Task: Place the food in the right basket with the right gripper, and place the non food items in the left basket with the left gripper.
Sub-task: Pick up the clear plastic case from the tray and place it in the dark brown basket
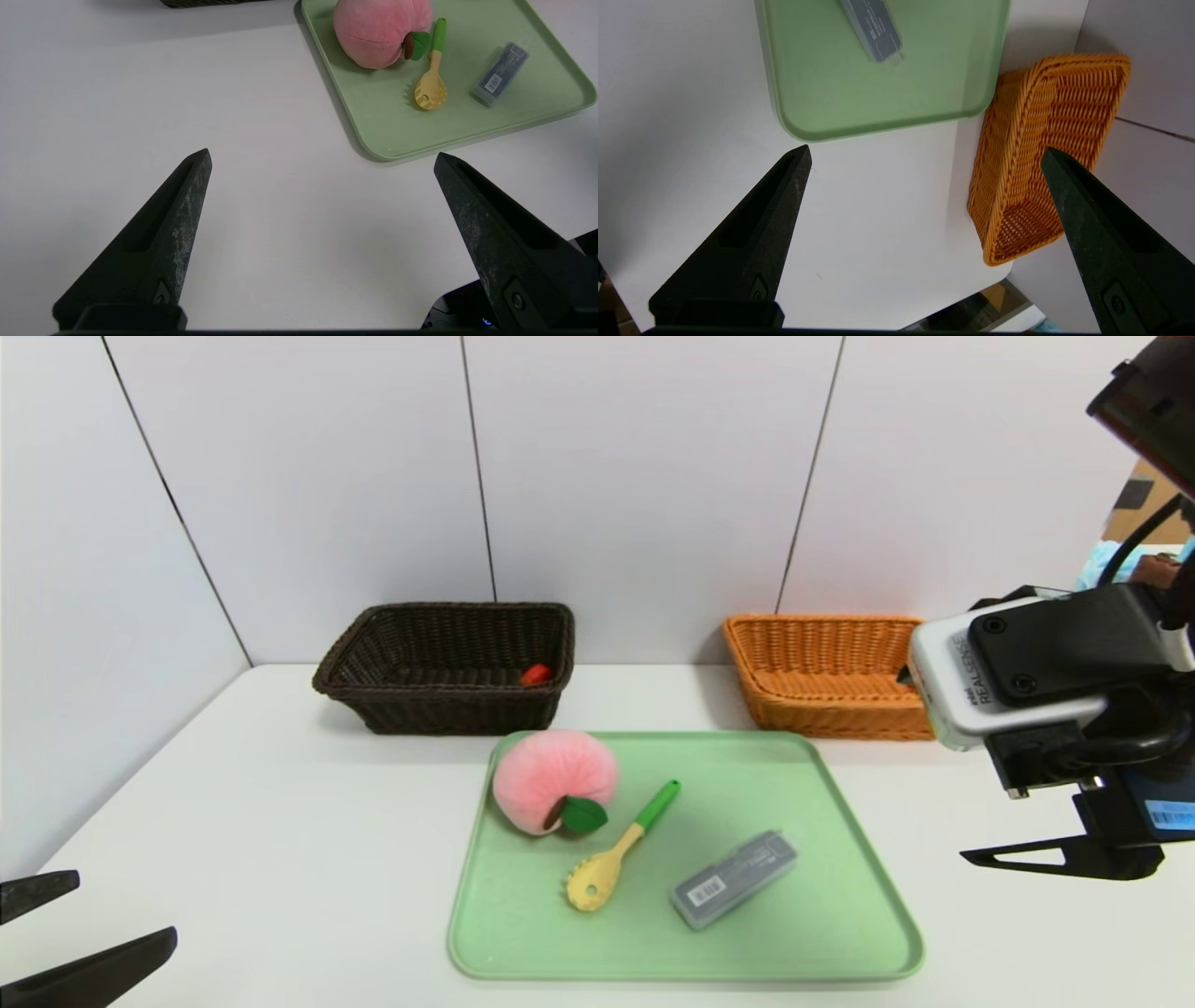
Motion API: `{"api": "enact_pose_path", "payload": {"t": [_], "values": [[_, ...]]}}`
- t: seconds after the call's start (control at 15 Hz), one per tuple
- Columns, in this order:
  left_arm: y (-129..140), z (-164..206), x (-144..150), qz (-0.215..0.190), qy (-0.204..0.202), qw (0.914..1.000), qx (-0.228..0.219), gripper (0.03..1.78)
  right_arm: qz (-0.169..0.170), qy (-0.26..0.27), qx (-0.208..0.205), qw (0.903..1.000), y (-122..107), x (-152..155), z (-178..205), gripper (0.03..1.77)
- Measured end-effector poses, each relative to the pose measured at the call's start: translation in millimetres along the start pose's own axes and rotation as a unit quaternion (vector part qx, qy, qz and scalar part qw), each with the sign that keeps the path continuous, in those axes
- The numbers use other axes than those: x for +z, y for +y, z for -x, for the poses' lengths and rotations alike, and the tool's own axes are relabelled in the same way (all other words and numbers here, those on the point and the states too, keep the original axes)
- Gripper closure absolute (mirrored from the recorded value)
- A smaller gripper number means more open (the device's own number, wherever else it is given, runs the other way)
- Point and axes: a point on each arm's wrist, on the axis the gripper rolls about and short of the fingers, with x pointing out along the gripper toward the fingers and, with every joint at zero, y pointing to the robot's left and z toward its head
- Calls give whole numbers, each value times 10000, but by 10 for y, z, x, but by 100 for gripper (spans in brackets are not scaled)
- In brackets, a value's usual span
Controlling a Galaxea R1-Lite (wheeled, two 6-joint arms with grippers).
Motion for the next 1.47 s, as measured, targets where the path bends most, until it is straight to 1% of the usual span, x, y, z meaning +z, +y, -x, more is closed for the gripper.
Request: {"api": "enact_pose_path", "payload": {"t": [0.13,0.27,0.4,0.53,0.8,1.07,1.27,1.47], "values": [[0,-2,-1,-5,12,10000,-6,12,22,-131,247,9996,-78,37,14,10],[1,-2,-5,-1,33,10000,-3,12,56,-177,742,9971,-119,52,1,10],[2,-4,-11,0,49,10000,-1,12,325,-204,1321,9905,-122,41,-94,10],[3,-9,-20,6,66,10000,-6,12,452,-299,1637,9850,-160,40,-215,10],[5,-13,-29,13,92,10000,-1,12,685,-250,1979,9775,-236,63,-485,10],[8,-17,-42,10,110,9999,11,12,689,-184,2258,9716,-301,63,-735,10],[9,-21,-47,11,115,9999,16,12,889,-198,2470,9647,-340,55,-924,10],[13,-34,-60,12,136,9999,19,12,882,-238,2562,9623,-383,85,-1131,10]]}}
